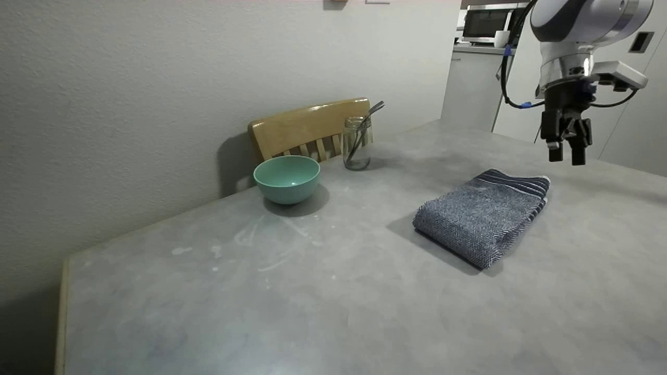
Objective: Unfold the towel from right to left
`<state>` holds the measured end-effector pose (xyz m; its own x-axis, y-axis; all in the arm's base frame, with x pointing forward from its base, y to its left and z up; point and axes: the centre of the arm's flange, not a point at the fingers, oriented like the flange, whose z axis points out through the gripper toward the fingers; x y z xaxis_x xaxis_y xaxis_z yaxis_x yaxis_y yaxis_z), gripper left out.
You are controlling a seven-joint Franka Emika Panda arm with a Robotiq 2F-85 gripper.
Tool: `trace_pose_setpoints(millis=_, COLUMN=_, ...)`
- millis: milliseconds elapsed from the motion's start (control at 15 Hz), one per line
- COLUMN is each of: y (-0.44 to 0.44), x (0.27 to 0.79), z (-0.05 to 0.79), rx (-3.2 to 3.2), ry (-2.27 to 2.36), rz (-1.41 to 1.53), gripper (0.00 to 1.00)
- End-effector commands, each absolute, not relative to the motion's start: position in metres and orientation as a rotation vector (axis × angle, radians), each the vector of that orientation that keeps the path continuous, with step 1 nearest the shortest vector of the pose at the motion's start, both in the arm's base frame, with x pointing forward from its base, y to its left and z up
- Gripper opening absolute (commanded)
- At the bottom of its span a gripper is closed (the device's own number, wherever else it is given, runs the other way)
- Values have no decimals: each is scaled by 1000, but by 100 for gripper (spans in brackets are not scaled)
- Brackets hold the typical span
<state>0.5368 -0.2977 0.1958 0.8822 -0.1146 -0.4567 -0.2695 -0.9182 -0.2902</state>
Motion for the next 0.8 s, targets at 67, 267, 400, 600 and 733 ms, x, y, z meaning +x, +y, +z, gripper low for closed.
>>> trace_pose_setpoints(millis=67, y=-303, x=547, z=174, rx=-2664, ry=299, rz=489, gripper=100)
trace_pose_setpoints(millis=267, y=-298, x=542, z=178, rx=-2679, ry=286, rz=535, gripper=100)
trace_pose_setpoints(millis=400, y=-297, x=541, z=170, rx=-2671, ry=274, rz=546, gripper=100)
trace_pose_setpoints(millis=600, y=-295, x=542, z=167, rx=-2680, ry=306, rz=527, gripper=100)
trace_pose_setpoints(millis=733, y=-296, x=545, z=162, rx=-2699, ry=341, rz=507, gripper=100)
